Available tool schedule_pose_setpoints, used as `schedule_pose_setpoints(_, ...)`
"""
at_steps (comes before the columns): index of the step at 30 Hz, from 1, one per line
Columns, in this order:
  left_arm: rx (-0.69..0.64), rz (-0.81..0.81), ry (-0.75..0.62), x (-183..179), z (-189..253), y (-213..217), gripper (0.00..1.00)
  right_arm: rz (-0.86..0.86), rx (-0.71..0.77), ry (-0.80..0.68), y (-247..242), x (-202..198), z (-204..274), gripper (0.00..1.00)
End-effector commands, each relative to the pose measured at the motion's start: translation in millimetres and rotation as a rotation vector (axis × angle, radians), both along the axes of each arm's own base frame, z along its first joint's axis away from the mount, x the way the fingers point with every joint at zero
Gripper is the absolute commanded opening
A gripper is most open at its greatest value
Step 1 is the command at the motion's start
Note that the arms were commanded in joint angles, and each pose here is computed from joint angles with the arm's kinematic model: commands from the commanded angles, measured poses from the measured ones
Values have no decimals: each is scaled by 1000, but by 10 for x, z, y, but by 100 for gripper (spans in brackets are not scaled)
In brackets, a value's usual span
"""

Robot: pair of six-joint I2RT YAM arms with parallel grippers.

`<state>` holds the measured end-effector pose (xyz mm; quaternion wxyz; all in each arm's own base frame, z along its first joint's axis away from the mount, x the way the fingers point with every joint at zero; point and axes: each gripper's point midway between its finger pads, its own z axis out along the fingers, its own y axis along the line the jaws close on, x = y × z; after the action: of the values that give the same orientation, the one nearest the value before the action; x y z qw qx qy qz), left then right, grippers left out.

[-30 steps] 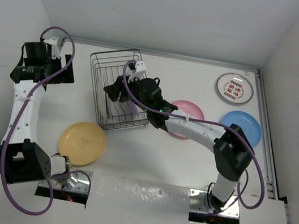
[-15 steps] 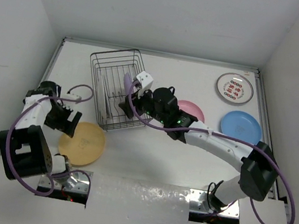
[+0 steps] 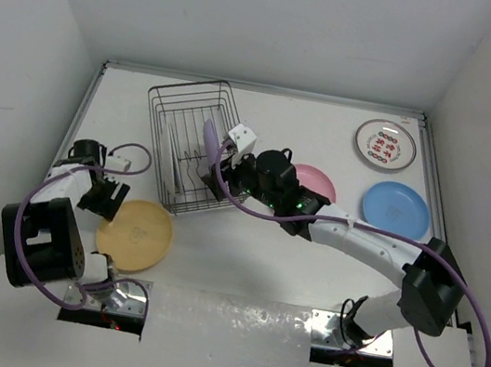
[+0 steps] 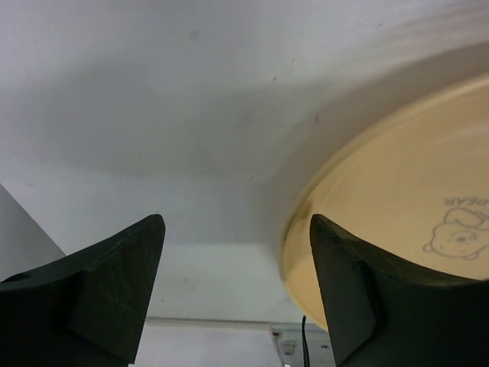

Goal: Load the plates into the dish rack

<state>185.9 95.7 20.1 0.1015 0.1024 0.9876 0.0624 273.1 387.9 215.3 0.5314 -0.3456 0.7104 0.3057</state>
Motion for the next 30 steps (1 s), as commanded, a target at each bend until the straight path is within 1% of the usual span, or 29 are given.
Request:
schedule_pose_setpoints(1,32,-12,-73,175,-1,-24,73,-2,44,-59,-21,-11,226,62)
schedule_pose_setpoints(2,11,-18,-75,168,-18,-71,70,-29,40,-65,-58,28,225,62)
schedule_pose_setpoints(3,-55,-31,-85,181,-28,-196,69,-36,34,-65,-66,35,203,62)
schedule_pose_setpoints(4,-87,-24,-91,185,-30,-251,67,-42,31,-66,-80,44,195,62)
schedule_pose_setpoints(6,-135,-29,-97,188,-51,-342,64,-45,33,-68,-87,46,209,62)
schedule_pose_setpoints(7,-145,-26,-84,149,-97,-364,61,-43,28,-65,-84,39,191,62)
schedule_pose_setpoints(9,-123,-14,-71,124,-158,-323,60,-45,24,-62,-91,37,188,62)
schedule_pose_setpoints(12,-98,-3,-56,90,-198,-280,53,-48,23,-62,-106,38,190,62)
schedule_pose_setpoints(14,-88,-2,-67,118,-191,-261,50,-51,24,-62,-111,40,193,62)
schedule_pose_setpoints(15,-85,4,-64,115,-208,-252,43,-49,22,-60,-107,35,183,62)
schedule_pose_setpoints(17,-57,15,-69,134,-223,-197,18,-49,22,-60,-109,33,186,61)
schedule_pose_setpoints(18,-53,29,-62,121,-246,-188,1,-49,21,-61,-109,34,189,61)
schedule_pose_setpoints(22,-53,36,-65,141,-195,-181,0,-55,13,-67,-134,42,199,61)
schedule_pose_setpoints(25,-35,42,-106,216,-3,-117,0,-40,3,-72,-128,10,202,61)
schedule_pose_setpoints(26,-36,29,-103,191,69,-116,0,-29,-6,-75,-116,-12,194,60)
schedule_pose_setpoints(27,-29,22,-127,267,188,-84,0,-6,-26,-97,-103,-30,206,60)
schedule_pose_setpoints(29,-29,-5,-119,249,312,-73,0,69,-45,-121,-15,-153,216,60)
schedule_pose_setpoints(30,-19,-19,-147,327,437,-45,0,114,-67,-148,25,-200,221,60)
